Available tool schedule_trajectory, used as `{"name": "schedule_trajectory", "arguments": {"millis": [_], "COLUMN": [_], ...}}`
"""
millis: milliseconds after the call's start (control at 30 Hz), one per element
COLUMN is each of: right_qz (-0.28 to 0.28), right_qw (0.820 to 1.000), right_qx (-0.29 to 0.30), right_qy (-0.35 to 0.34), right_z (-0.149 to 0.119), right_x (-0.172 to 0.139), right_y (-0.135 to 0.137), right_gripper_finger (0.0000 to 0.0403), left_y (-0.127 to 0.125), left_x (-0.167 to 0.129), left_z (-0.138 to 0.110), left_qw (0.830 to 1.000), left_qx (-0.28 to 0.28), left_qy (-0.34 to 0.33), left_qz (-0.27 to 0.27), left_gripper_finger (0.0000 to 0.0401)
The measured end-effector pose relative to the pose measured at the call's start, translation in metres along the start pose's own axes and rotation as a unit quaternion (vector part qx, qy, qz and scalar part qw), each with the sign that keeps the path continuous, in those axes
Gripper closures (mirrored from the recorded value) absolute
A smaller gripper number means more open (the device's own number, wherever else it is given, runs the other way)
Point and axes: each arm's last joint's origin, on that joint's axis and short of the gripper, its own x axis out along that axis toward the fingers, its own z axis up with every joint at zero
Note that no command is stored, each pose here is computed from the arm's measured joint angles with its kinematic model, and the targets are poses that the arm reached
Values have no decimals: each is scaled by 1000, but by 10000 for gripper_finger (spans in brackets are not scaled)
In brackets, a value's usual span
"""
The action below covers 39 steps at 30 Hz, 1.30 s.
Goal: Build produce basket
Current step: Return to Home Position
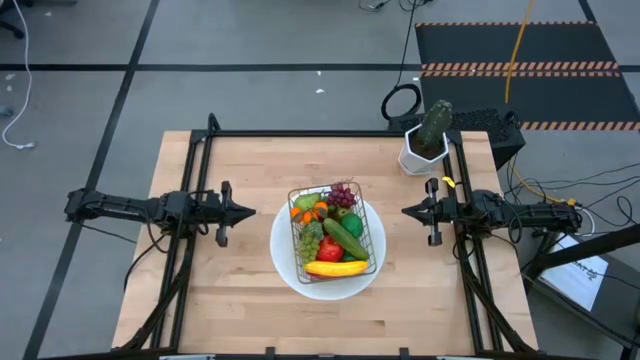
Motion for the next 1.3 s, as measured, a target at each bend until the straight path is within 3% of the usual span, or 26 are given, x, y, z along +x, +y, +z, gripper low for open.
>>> {"name": "schedule_trajectory", "arguments": {"millis": [200, 1300], "right_qz": [0, 0], "right_qw": [1000, 1000], "right_qx": [0, 0], "right_qy": [0, 0], "right_z": [0, 0], "right_x": [0, 0], "right_y": [0, 0], "right_gripper_finger": [403, 403], "left_y": [-1, 0], "left_x": [-2, -14], "left_z": [1, 0], "left_qw": [1000, 999], "left_qx": [9, 40], "left_qy": [-13, -18], "left_qz": [-22, -23], "left_gripper_finger": [400, 401]}}
